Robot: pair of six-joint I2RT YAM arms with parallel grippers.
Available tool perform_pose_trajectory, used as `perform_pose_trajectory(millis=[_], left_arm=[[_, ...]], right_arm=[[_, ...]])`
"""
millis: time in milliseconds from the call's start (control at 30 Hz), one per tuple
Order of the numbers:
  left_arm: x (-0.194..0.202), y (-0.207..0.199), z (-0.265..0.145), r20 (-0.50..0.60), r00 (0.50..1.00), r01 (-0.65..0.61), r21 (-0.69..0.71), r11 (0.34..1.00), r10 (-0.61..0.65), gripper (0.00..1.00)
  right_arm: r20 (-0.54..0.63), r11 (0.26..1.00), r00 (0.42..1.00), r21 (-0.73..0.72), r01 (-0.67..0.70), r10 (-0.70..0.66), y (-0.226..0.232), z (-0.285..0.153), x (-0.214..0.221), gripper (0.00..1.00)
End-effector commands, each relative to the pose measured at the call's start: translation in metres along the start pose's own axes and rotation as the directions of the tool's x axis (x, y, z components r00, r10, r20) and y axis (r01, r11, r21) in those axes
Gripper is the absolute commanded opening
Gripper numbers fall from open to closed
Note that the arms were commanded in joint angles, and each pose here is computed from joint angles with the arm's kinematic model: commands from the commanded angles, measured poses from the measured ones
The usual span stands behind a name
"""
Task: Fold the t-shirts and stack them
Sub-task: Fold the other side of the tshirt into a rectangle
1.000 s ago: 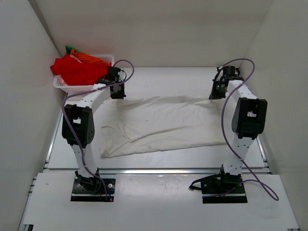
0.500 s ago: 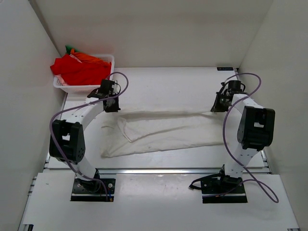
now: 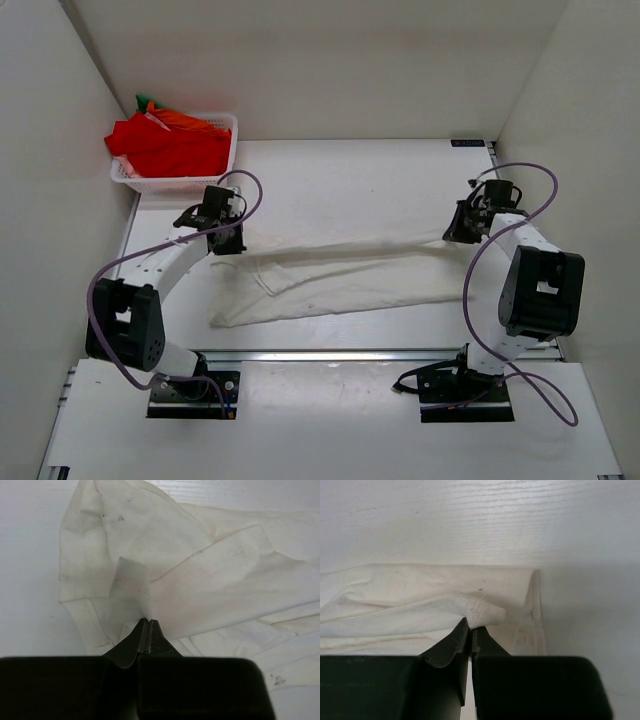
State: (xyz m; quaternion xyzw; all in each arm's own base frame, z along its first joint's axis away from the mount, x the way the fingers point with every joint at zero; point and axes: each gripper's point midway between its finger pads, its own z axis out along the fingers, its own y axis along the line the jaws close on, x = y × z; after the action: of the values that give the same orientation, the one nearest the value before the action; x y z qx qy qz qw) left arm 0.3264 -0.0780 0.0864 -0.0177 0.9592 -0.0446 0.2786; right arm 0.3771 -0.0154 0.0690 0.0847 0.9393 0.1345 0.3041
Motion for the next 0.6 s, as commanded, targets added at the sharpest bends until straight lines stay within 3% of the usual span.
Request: perform_pose_trajectory(millis=[0, 333, 400, 433, 500, 567], left_arm=[[0.0, -0.002, -0.016, 0.037, 0.999, -0.004, 0.009, 1.0, 0.004, 0.0], [0.012, 0.001, -0.03, 0.035, 0.999, 0.0, 0.015, 1.0, -0.001, 0.0], [0.017, 0.001, -0.032, 0.025, 1.0, 0.0, 0.028, 1.0, -0.001, 0.0], [0.017, 0.001, -0.035, 0.027, 1.0, 0.013, 0.034, 0.999, -0.014, 0.0], [0.023, -0.004, -0.039, 0.016, 1.0, 0.007, 0.056, 0.998, -0.007, 0.0], [0.024, -0.003, -0.043, 0.034, 0.999, 0.022, 0.059, 0.998, -0.024, 0.09]], right_arm=[[0.04, 0.999, 0.999, 0.049, 0.016, -0.018, -0.013, -0.006, -0.007, 0.0], [-0.03, 0.992, 0.999, 0.119, -0.041, 0.045, -0.023, -0.018, 0.014, 0.01], [-0.086, 0.988, 0.994, 0.147, -0.047, 0.06, -0.024, -0.022, 0.028, 0.24], [-0.095, 0.986, 0.993, 0.159, -0.053, 0.068, -0.024, -0.024, 0.028, 0.3], [-0.141, 0.975, 0.985, 0.213, -0.067, 0.098, -0.029, -0.033, 0.041, 0.57], [-0.137, 0.965, 0.985, 0.254, -0.067, 0.104, -0.034, -0.042, 0.042, 0.6]])
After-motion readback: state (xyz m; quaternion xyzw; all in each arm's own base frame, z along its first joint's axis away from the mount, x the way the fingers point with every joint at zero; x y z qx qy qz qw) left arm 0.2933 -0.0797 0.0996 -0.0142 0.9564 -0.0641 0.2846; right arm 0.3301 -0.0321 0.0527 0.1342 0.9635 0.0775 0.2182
